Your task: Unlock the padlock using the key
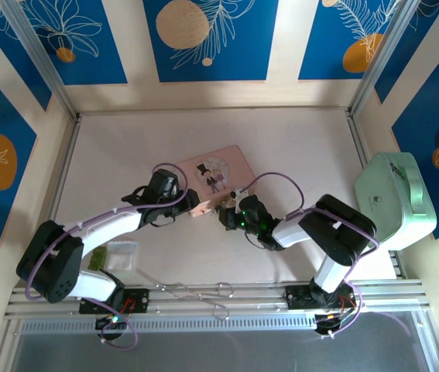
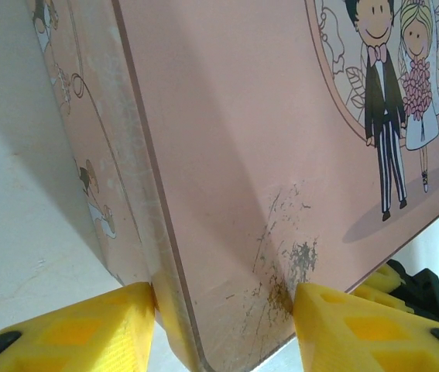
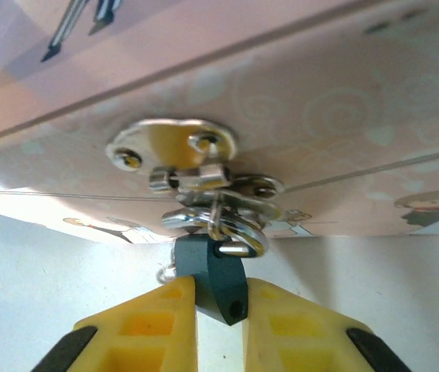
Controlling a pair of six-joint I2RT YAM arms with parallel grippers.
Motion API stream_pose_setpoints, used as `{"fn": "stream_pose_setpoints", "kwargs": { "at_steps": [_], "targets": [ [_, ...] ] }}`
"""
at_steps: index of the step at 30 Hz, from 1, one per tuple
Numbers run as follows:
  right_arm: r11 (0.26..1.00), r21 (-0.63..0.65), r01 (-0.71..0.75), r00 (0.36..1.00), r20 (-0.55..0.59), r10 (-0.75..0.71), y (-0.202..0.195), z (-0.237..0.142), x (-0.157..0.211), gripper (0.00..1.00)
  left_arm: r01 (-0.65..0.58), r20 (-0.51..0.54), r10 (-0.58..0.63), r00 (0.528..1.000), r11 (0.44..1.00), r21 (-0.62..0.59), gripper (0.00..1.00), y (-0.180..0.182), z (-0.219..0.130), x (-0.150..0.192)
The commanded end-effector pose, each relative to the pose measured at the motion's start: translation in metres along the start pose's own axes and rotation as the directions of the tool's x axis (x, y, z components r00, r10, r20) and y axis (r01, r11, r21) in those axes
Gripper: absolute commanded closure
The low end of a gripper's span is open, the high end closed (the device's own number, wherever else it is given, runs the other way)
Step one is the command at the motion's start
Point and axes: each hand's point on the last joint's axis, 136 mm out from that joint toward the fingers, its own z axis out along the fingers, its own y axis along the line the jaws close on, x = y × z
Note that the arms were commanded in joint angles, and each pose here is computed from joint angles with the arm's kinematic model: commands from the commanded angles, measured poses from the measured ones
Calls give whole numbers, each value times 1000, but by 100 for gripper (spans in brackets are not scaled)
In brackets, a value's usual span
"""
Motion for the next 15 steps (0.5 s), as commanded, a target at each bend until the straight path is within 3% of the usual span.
{"fn": "stream_pose_setpoints", "kwargs": {
  "at_steps": [1,6,15],
  "targets": [
    [1000,-29,-4,1000,-1,4,5,-4,2,89,5,-28,-5,1000,1000,-6,50,6,3,7],
    [999,-31,-12,1000,-1,12,4,-6,3,100,3,-28,-3,1000,1000,-8,51,7,3,7],
    [998,-61,-35,999,-1,35,9,-13,3,100,8,-28,-9,1000,1000,-10,51,7,5,6]
  ]
}}
